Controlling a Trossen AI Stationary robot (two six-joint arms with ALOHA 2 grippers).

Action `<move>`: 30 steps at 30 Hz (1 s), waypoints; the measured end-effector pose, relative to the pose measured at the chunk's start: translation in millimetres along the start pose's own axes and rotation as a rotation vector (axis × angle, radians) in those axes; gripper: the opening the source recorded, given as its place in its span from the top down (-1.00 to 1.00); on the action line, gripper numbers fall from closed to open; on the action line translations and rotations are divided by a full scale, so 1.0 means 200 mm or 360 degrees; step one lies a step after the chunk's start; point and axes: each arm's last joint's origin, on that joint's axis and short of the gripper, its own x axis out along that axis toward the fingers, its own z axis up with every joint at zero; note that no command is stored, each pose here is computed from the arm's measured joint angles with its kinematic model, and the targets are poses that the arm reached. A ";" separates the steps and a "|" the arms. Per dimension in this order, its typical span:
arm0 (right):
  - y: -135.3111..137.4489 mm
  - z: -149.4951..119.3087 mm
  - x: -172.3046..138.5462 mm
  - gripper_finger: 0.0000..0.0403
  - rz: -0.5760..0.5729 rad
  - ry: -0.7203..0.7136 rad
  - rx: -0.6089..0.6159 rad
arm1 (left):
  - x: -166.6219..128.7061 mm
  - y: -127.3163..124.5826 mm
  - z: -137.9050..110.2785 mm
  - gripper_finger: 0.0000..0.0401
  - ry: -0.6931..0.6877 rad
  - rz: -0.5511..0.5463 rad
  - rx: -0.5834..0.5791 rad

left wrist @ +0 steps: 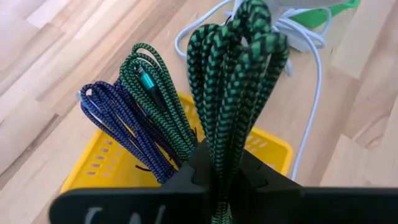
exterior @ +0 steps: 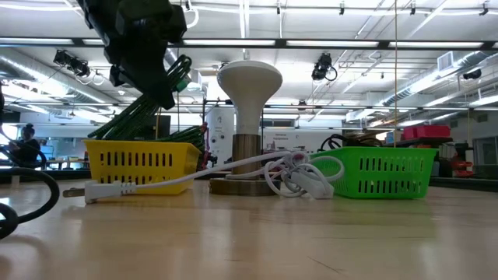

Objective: Pick & Place USB Port
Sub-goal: Put the black green charger cable into the yellow basket, then put the black red charger cable into the yellow basket

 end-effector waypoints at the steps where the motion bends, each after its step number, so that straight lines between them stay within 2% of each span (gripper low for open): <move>1: 0.00 0.00 0.00 0.61 0.0000 0.0000 -0.0002 | 0.00 0.00 0.00 0.91 -0.0006 0.0005 -0.0006; 6: 0.00 0.00 0.00 0.61 0.0000 0.0000 -0.0008 | 0.00 0.00 -0.01 0.71 -0.0009 0.0020 -0.0019; 12: 0.00 0.00 0.00 0.61 0.0001 0.0000 -0.0008 | 0.00 0.03 -0.03 0.52 0.0017 0.0163 -0.0038; 25: 0.00 0.00 0.00 0.61 0.0002 -0.0001 -0.0006 | 0.00 0.04 -0.03 0.53 -0.0011 0.0233 -0.0020; 30: 0.00 0.00 0.00 0.61 0.0011 0.0006 -0.0007 | -0.02 0.03 -0.09 0.53 0.0130 0.0218 0.0110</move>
